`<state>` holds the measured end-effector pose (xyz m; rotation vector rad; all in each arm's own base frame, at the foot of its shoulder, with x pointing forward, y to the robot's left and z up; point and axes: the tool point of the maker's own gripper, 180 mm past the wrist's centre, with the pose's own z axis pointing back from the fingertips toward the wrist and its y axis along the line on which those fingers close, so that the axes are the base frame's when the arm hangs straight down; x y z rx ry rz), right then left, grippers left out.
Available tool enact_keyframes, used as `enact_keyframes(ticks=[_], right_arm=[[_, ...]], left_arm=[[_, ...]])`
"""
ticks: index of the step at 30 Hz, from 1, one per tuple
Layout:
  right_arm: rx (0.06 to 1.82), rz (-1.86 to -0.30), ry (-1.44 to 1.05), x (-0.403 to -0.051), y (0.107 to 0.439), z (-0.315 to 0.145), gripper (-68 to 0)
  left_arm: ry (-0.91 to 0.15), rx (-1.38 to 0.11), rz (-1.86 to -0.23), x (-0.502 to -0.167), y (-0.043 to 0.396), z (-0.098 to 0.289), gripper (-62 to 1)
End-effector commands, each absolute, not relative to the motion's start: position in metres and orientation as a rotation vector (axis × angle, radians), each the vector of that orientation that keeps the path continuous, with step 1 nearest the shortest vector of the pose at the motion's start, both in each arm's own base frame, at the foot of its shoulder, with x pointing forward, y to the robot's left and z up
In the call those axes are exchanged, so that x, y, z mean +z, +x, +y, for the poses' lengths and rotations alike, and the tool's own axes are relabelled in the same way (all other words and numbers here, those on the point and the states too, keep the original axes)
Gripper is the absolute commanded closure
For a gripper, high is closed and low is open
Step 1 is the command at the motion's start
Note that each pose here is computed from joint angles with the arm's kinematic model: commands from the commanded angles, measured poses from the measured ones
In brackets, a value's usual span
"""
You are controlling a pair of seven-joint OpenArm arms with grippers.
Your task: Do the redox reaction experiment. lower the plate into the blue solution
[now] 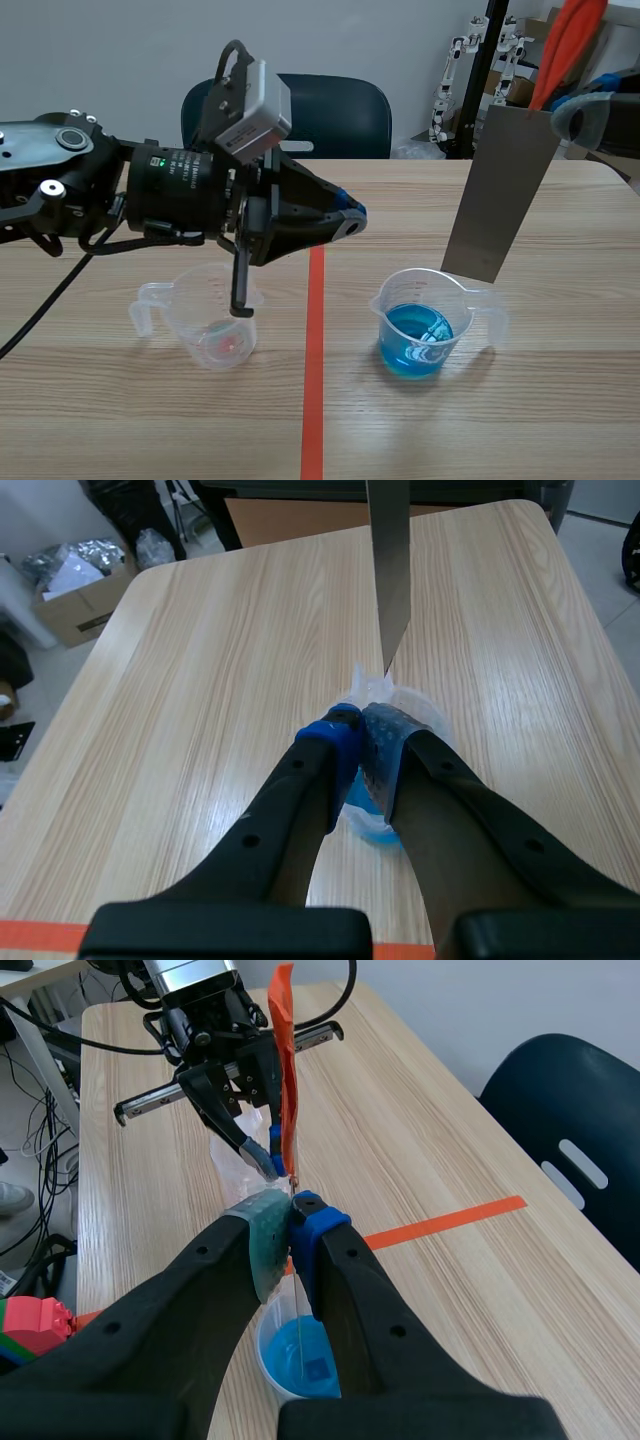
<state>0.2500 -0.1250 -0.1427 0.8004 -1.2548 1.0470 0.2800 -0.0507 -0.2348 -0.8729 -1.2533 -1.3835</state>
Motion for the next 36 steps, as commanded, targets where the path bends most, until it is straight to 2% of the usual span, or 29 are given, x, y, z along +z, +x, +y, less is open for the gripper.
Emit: enact_keyframes(ticks=[1, 9, 17, 24, 29, 33, 36], right_arm=[[1.048, -1.304, 0.807, -0.128, 0.254, -0.124, -0.6], [1.076, -1.291, 0.808, -0.135, 0.251, -0.119, -0.6], [1.085, -1.289, 0.813, -0.138, 0.251, -0.116, -0.6], [1.084, -1.297, 0.805, -0.138, 0.252, -0.117, -0.6], [1.08, -1.321, 0.77, -0.138, 0.257, -0.118, -0.6], [1.087, -1.315, 0.769, -0.142, 0.258, -0.116, -0.6], [1.073, -1.308, 0.761, -0.15, 0.262, -0.116, -0.6]], left_arm=[[-0.865, -1.335, -1.268, -0.23, 0.286, -0.032, -2.7], [-0.832, -1.121, -1.339, -0.215, 0.292, 0.06, -2.7], [-0.759, -0.876, -1.401, -0.207, 0.27, 0.158, -2.7], [-0.704, -0.668, -1.408, -0.241, 0.242, 0.216, -2.7], [-0.653, -0.482, -1.491, -0.261, 0.221, 0.25, -2.7], [-0.577, -0.373, -1.577, -0.274, 0.2, 0.268, -2.9], [-0.53, -0.347, -1.623, -0.284, 0.181, 0.27, -3.2]])
